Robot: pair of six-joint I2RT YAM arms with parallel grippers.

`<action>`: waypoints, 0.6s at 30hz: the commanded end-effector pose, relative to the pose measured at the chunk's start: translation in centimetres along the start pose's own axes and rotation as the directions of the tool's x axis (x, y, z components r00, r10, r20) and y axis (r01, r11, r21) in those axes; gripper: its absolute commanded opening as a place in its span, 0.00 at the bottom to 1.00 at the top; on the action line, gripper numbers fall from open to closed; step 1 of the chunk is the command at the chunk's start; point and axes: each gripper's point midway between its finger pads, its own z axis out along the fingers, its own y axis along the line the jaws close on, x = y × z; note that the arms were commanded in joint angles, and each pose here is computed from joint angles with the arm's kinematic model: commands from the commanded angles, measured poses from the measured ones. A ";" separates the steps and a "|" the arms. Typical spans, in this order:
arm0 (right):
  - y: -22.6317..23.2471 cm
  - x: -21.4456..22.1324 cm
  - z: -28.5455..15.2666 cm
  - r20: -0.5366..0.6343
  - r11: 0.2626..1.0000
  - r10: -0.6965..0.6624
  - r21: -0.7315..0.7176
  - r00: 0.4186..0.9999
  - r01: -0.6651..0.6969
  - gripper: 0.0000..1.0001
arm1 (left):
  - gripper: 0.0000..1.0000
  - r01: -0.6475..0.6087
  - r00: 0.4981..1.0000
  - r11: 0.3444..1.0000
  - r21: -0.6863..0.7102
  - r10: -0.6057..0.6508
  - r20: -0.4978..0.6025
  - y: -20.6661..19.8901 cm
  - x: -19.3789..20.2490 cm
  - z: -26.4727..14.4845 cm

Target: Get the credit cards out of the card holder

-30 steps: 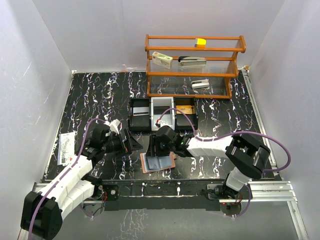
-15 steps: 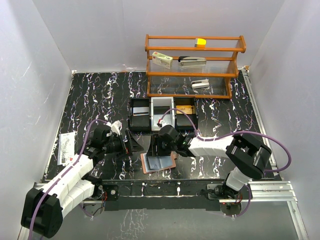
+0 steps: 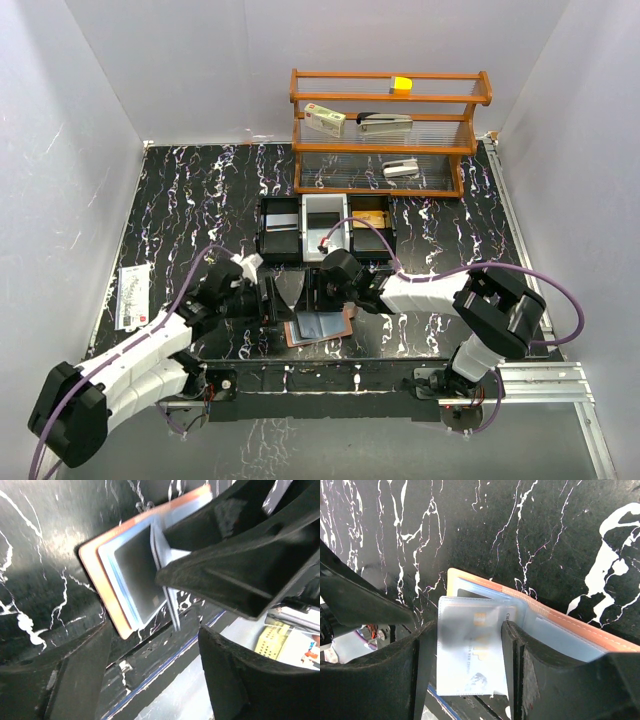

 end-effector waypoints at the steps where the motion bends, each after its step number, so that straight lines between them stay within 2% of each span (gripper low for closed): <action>1: 1.3 -1.1 -0.6 0.043 0.999 0.007 -0.053 0.999 -0.005 0.51 | 0.63 0.025 0.999 0.999 -0.030 -0.024 0.022 1.0 1.5 0.9; 5: 1.2 -1.2 -0.6 0.044 0.998 0.012 -0.057 0.999 -0.009 0.51 | 0.56 0.046 0.994 0.998 0.031 -0.049 0.102 1.0 1.3 1.4; 8: 1.2 -1.1 -0.7 0.042 0.998 0.014 -0.059 0.999 -0.012 0.51 | 0.59 0.047 0.989 0.996 0.072 -0.057 0.134 0.3 0.7 1.5; 15: 1.1 -1.1 -0.6 0.041 0.998 0.015 -0.058 0.999 -0.013 0.51 | 0.60 0.034 0.992 0.994 0.102 -0.046 0.115 -0.6 0.6 2.3; 18: 1.0 -1.1 -0.6 0.039 0.998 0.015 -0.058 0.999 -0.013 0.51 | 0.58 0.035 0.994 0.995 0.089 -0.044 0.099 -0.4 0.9 2.7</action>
